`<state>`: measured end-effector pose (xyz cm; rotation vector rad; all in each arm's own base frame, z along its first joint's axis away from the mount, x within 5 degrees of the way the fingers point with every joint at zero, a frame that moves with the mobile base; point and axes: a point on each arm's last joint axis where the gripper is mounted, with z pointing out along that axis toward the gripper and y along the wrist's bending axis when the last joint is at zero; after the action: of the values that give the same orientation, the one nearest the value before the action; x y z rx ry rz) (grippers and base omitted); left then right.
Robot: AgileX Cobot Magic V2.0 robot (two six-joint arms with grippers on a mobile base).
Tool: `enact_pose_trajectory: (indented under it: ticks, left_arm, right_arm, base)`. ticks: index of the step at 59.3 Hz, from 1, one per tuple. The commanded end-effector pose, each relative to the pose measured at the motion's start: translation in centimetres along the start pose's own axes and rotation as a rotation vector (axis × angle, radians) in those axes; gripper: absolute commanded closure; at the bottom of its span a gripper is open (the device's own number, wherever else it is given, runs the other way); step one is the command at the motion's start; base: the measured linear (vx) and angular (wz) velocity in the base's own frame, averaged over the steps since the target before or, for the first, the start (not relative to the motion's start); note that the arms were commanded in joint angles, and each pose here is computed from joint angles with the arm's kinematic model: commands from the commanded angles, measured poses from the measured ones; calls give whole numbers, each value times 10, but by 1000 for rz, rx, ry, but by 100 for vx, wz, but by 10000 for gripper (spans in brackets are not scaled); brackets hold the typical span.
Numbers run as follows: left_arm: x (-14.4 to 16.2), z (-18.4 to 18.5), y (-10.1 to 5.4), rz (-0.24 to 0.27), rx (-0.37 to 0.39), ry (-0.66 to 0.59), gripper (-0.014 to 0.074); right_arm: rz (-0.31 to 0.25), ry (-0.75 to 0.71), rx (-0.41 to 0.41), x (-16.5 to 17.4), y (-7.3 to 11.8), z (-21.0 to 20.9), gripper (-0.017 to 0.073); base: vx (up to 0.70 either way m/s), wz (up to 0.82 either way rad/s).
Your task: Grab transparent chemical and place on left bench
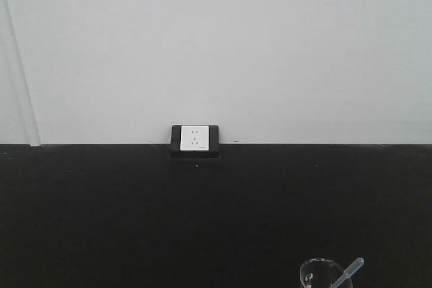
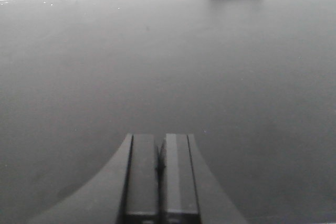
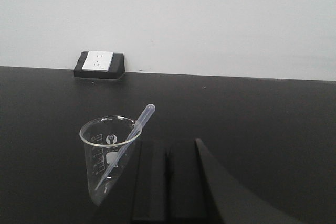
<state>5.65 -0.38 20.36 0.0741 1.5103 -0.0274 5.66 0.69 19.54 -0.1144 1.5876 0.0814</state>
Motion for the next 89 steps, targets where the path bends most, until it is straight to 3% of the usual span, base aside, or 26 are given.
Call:
enact_pose_trajectory:
  ticks: [1,11,16,23,28,43,57,62,71,78,89]
  left_arm:
    - [-3,-1,0,-9,-2,-81,597]
    - [-3,-1,0,-9,-2,-81,597]
    - [-3,-1,0,-9,-2,-81,597]
    - [-3,-1,0,-9,-2,-81,597]
    - [-3,-1,0,-9,-2,-81,597]
    - [-3,-1,0,-9,-2,-81,597]
    - [-3,-1,0,-9,-2,-81,597]
    - [-3,-1,0,-9,-2,-81,597]
    - [-3,-1,0,-9,-2,-81,597]
    - [-3,-1,0,-9,-2,-81,597]
    - [-3,-1,0,-9,-2,-81,597]
  right_arm:
    - [-4,-99,3,-7,0,-1,567]
    - [-4,-120,3,-9,0,-1,567]
    - [11,-198,1,-18,0,-3,567]
    - [48,-310,0,-48,-1,-9,567]
    - [38,-335,2,-80,-1,-12,567]
    - [20,-234,4,-155,-3,27,567]
    - [20,-104,3,-154,-3,71,559]
    - [43,-63,2,-149,-3,80,538]
    - [62,-13,2,-142,-3,91,438]
    - [76,18,3,-137,-3,98,286]
    - [239,35,17,-132,-4,108,-45]
  base:
    - [0,0]
    - [0,0]
    - [0,0]
    - [0,0]
    - [0,0]
    - [0,0]
    - [0,0]
    - [0,0]
    - [0,0]
    - [0,0]
    - [0,0]
